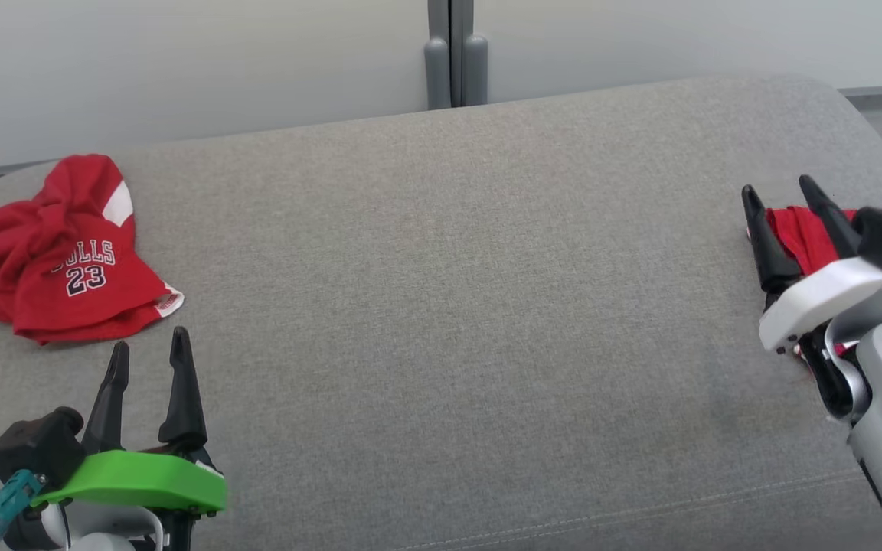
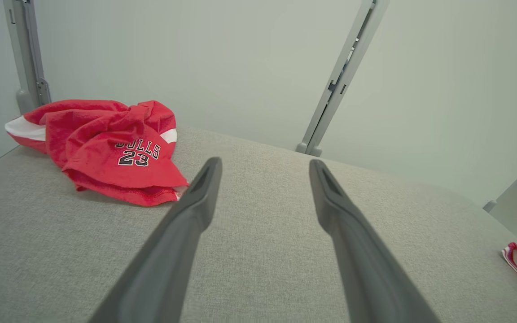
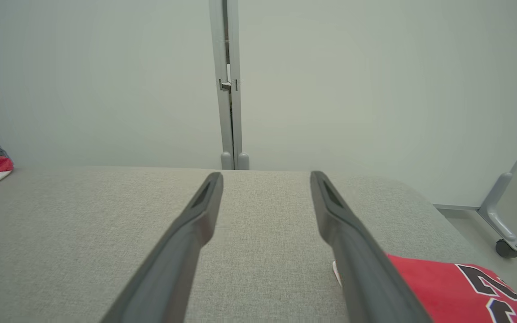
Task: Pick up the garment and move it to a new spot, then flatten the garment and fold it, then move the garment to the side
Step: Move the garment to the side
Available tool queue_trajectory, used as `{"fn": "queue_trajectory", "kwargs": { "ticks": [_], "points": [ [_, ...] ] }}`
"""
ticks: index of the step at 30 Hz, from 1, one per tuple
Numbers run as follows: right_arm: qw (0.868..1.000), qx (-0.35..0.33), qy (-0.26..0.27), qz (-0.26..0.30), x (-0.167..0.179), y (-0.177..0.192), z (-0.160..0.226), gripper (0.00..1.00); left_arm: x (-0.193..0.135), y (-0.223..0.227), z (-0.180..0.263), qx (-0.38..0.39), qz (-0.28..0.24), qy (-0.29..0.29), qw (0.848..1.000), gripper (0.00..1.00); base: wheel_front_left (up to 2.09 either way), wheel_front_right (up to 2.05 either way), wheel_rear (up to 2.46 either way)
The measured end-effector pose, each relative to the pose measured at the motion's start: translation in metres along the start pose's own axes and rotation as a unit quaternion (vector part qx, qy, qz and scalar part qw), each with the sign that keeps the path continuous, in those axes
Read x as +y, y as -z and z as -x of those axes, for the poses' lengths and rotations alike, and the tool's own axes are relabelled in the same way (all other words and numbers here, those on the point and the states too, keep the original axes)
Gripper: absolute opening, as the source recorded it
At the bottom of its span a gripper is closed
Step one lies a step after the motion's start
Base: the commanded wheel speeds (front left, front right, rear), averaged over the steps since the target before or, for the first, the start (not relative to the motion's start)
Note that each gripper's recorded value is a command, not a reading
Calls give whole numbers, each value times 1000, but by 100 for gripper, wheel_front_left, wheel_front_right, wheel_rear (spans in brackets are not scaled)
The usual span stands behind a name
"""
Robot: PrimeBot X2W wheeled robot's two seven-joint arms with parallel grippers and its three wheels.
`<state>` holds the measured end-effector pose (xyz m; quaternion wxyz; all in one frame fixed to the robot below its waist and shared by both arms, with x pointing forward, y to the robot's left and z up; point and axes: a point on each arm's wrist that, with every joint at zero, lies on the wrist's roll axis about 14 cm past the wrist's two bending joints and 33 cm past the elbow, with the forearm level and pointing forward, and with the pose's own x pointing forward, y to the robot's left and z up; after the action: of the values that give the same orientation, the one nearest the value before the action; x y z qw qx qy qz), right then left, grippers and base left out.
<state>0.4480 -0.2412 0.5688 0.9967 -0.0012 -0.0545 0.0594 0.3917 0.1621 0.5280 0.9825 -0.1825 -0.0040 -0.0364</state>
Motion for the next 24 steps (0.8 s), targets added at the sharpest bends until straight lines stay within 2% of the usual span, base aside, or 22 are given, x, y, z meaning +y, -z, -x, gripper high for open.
{"fn": "queue_trajectory", "kwargs": {
  "ticks": [14,24],
  "points": [
    [998,2,-23,-51,73,5,42,100,24,0,33,-4,-11,-43,999,100,0,0,0],
    [998,19,-19,-56,89,9,63,100,28,4,40,-1,-28,-46,999,100,0,0,0]
  ]
}}
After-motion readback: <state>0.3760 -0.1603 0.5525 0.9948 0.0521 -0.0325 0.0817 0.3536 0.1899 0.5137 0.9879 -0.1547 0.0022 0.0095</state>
